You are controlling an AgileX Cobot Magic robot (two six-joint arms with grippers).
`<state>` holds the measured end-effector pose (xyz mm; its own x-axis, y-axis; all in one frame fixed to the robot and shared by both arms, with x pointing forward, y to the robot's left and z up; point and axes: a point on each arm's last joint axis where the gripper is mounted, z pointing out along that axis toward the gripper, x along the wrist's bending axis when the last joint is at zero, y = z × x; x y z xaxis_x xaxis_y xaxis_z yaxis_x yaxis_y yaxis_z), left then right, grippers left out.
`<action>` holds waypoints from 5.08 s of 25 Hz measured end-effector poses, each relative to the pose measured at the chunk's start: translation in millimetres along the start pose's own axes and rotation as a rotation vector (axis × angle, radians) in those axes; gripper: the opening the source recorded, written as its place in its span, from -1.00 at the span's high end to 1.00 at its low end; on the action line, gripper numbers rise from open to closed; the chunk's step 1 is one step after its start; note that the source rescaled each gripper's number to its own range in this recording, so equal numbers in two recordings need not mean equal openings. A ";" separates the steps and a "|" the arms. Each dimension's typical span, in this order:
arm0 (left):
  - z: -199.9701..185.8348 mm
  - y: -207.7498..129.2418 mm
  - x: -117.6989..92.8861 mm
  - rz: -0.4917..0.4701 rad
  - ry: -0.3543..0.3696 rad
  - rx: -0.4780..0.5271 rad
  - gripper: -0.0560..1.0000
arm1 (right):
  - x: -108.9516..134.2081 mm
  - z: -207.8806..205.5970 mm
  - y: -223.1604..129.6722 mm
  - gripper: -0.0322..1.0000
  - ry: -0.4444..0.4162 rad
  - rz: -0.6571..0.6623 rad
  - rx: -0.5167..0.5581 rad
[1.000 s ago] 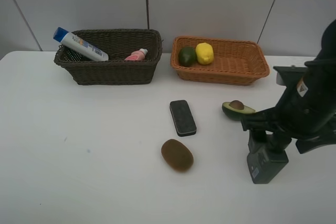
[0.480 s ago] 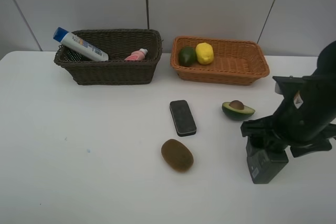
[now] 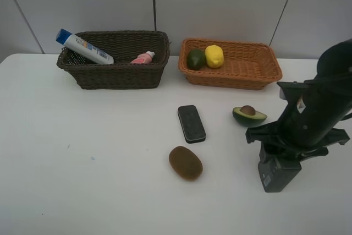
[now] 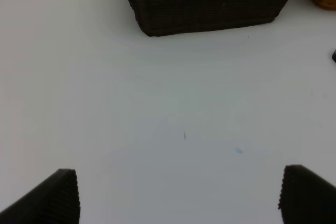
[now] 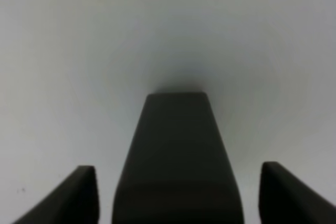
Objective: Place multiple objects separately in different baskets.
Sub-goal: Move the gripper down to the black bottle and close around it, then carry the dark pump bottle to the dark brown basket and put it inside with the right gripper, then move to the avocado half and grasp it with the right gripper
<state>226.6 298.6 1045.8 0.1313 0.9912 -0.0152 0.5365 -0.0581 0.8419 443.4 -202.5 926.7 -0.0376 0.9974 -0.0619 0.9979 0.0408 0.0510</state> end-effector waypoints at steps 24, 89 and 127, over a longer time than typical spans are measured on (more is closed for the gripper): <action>0.0 0.0 0.0 0.000 0.000 0.000 -0.99 | -16.9 -125.2 121.5 0.92 -0.004 -0.015 -0.189; 0.0 0.0 -0.1 0.000 -0.001 0.000 -0.99 | 98.6 -91.3 129.1 -0.96 -0.101 -0.562 -0.116; 0.0 0.1 -0.1 0.000 -0.001 -0.001 -0.99 | 28.1 53.9 142.4 -0.96 -0.053 -0.593 -0.061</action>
<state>226.7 298.5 1045.9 0.1320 0.9911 -0.0158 0.5357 -0.0579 0.8424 587.3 -171.9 878.5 -0.5831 0.7990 -0.1473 0.8024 0.5947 0.0494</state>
